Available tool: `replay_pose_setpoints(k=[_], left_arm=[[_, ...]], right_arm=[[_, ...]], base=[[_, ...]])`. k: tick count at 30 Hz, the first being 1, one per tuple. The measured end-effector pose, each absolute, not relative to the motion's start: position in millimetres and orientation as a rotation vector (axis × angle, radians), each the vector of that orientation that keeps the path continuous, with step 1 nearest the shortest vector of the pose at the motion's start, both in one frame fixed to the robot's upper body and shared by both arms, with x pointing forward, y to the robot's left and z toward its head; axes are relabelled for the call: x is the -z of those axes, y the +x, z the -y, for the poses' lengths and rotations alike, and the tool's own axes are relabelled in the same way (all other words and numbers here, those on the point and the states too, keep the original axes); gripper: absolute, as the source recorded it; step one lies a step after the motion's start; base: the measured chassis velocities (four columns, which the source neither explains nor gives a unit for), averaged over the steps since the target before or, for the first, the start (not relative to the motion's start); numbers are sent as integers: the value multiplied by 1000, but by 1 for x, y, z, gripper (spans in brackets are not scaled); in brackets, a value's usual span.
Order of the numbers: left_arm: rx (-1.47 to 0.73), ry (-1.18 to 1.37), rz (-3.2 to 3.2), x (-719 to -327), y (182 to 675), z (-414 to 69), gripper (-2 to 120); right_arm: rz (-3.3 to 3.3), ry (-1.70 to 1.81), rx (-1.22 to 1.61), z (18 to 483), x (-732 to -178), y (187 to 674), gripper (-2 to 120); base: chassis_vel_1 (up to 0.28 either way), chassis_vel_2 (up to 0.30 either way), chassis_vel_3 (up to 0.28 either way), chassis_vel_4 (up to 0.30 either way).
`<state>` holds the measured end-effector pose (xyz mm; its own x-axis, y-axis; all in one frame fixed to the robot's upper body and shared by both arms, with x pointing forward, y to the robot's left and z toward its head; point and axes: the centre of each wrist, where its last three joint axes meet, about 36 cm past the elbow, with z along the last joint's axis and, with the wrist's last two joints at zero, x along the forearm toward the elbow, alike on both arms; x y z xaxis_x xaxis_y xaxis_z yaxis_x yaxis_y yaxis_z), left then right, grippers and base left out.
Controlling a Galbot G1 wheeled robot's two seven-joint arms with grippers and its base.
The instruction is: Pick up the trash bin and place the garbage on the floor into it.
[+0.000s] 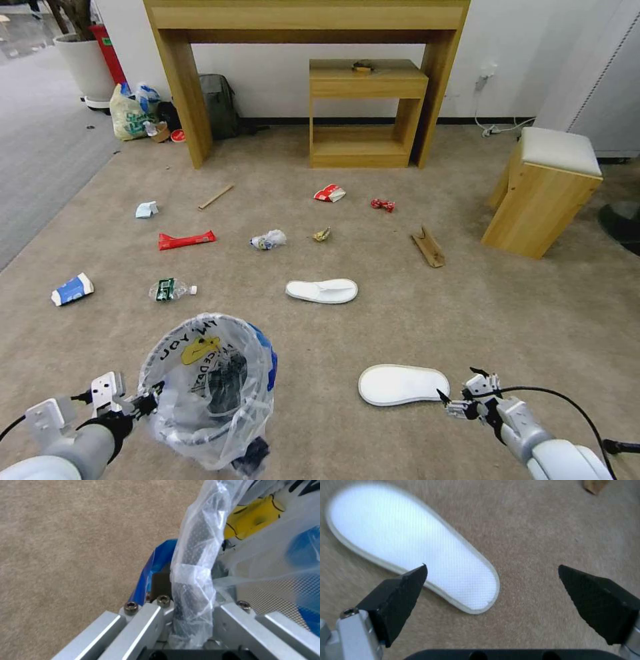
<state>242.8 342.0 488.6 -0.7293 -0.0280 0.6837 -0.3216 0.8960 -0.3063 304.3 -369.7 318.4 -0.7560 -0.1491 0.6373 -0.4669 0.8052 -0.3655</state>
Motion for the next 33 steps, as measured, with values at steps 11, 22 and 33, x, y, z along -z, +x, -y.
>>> replay_pose_setpoints(k=[11, 22, 33], left_arm=[[-551, 300, 2326, -487, 243, -340, 0], [-579, 307, 2312, -487, 238, -336, 0], [-579, 298, 2315, -487, 239, -336, 0]], right_arm=[[2235, 605, -962, 368, -254, 315, 100], [2250, 722, -1112, 331, -217, 323, 100], [2209, 712, -1216, 325, -210, 322, 100]], base=[[0, 0, 0, 0], [0, 0, 0, 0], [0, 0, 0, 0]])
